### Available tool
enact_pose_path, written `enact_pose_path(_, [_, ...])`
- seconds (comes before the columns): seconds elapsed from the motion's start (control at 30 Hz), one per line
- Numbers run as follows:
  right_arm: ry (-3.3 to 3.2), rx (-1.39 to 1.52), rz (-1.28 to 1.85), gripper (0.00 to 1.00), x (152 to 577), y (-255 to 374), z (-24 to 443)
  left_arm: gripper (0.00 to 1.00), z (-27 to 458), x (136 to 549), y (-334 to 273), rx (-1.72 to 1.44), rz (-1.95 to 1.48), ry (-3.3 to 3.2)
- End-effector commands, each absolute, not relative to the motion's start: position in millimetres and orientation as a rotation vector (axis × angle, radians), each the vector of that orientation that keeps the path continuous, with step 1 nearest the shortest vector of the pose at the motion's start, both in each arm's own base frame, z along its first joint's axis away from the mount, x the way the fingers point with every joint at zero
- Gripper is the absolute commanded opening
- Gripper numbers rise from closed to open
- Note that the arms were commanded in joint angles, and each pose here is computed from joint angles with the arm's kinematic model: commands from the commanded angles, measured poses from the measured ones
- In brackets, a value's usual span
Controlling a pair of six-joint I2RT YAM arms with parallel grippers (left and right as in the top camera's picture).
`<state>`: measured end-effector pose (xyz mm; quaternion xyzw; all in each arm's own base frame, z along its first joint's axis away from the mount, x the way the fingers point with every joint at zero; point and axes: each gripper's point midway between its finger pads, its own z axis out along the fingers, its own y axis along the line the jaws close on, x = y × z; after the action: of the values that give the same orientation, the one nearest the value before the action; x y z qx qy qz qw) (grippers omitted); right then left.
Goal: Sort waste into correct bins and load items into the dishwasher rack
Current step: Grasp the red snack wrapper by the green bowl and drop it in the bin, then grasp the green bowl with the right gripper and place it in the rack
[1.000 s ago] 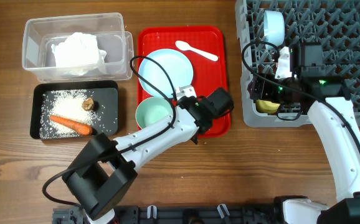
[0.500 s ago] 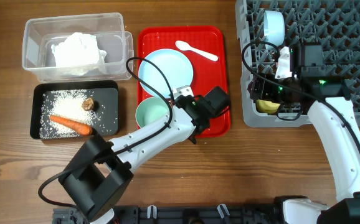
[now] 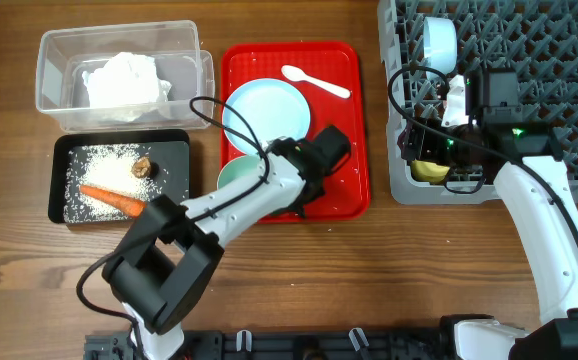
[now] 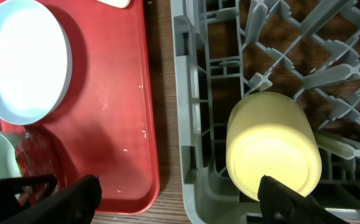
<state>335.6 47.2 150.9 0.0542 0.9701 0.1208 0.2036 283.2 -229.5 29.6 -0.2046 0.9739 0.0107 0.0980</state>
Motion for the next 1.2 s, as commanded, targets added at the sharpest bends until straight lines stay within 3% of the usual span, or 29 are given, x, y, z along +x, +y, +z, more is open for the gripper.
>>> enact_pose_path(0.0, [2.681, 0.136, 0.31, 0.85, 340.6, 44.2, 157.6, 0.04, 17.4, 281.5, -230.0, -0.596, -0.007, 2.953])
enact_pose_path(0.1, [2.68, 0.136, 0.31, 0.85, 340.9, 44.2, 157.8, 0.04, 19.2, 282.3, -234.4, -0.565, -0.034, 2.96])
enact_pose_path(0.2, [2.678, 0.136, 0.31, 0.85, 341.4, 44.3, 158.0, 0.04, 35.3, 291.1, -259.1, -0.337, -0.149, 2.959])
enact_pose_path(0.37, [2.678, 0.138, 0.311, 0.85, 341.4, 44.1, 158.0, 0.04, 129.7, 328.9, -300.6, 0.141, -0.327, 2.736])
enact_pose_path(0.47, [2.679, 0.139, 0.311, 0.85, 341.1, 44.3, 157.8, 0.04, 175.3, 369.3, -262.1, -0.01, -0.254, 2.608])
enact_pose_path(0.53, [2.678, 0.139, 0.311, 0.86, 341.3, 44.3, 157.8, 0.04, 192.9, 408.0, -203.8, -0.207, -0.185, 2.522])
enact_pose_path(0.7, [2.678, 0.139, 0.312, 0.87, 341.4, 44.3, 158.0, 0.04, 200.1, 479.4, -69.3, -0.604, -0.113, 2.347])
enact_pose_path(0.83, [2.678, 0.15, 0.314, 0.87, 341.4, 44.3, 157.9, 0.04, 168.0, 517.7, 6.9, -0.785, -0.052, 2.264])
enact_pose_path(0.87, [2.678, 0.15, 0.314, 0.87, 341.4, 44.3, 158.0, 0.12, 154.7, 522.3, 15.6, -0.807, -0.037, 2.27])
enact_pose_path(0.97, [2.681, 0.149, 0.314, 0.87, 340.7, 44.3, 157.6, 1.0, 125.1, 529.1, 26.1, -0.836, -0.01, 2.298])
enact_pose_path(1.1, [2.689, 0.151, 0.313, 0.88, 339.0, 44.2, 156.8, 1.0, 151.2, 538.8, 0.9, -0.527, -0.043, 2.319])
enact_pose_path(1.17, [2.688, 0.151, 0.313, 0.88, 339.1, 44.2, 156.8, 1.0, 186.8, 522.7, -38.6, -0.284, -0.076, 2.336])
